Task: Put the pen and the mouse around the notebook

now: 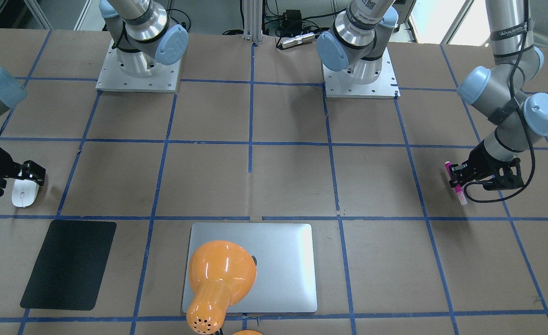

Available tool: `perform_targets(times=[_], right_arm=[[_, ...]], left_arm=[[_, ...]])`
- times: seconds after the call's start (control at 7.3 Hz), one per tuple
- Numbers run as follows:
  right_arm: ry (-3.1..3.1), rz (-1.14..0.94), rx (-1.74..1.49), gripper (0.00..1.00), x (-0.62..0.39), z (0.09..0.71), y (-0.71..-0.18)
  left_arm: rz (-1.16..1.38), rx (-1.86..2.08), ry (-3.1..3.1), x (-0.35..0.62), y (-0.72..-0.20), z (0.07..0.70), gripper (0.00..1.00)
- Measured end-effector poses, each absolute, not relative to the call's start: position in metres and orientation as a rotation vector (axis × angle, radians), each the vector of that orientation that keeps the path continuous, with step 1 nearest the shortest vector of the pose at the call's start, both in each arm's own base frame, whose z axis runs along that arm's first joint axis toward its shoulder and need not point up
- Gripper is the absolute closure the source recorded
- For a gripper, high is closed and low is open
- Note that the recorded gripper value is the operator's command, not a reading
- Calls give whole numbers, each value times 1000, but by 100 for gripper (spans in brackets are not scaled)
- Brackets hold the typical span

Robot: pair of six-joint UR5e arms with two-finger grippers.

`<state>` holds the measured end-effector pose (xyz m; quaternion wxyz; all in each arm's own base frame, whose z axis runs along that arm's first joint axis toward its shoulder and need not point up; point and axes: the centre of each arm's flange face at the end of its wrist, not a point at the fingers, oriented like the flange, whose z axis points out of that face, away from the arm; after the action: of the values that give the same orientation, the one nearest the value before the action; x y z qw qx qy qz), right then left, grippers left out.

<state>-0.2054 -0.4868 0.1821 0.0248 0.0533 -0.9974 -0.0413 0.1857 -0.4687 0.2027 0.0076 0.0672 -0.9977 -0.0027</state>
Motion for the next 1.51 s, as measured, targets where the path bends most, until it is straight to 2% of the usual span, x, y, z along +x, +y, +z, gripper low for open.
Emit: perform_targets(times=[0.14,0.27,0.41,0.55,0.82,1.1,1.51], right_arm=[[-3088,-133,166,5,-205,182,-486],[-3090,-136,174,43,-205,181,-486],[-3091,-138,187,67,-205,182,-486],[-3089,-134,194,84,-205,184,-486],[-3076,-112,194,88,-205,194,-489],[-3056,-66,182,89,-204,216,-504],[-3059,-63,150,88,-150,278,-578]], left_arm=[[-19,400,-3100,149,-479,219,100],[-24,619,-3066,100,-490,238,100],[-21,811,-3023,43,-499,252,100],[-24,1002,-2967,-19,-502,258,100],[-26,1316,-2848,-137,-496,259,100],[-63,1663,-2662,-249,-466,243,100],[-144,1986,-2408,-330,-445,203,100]])
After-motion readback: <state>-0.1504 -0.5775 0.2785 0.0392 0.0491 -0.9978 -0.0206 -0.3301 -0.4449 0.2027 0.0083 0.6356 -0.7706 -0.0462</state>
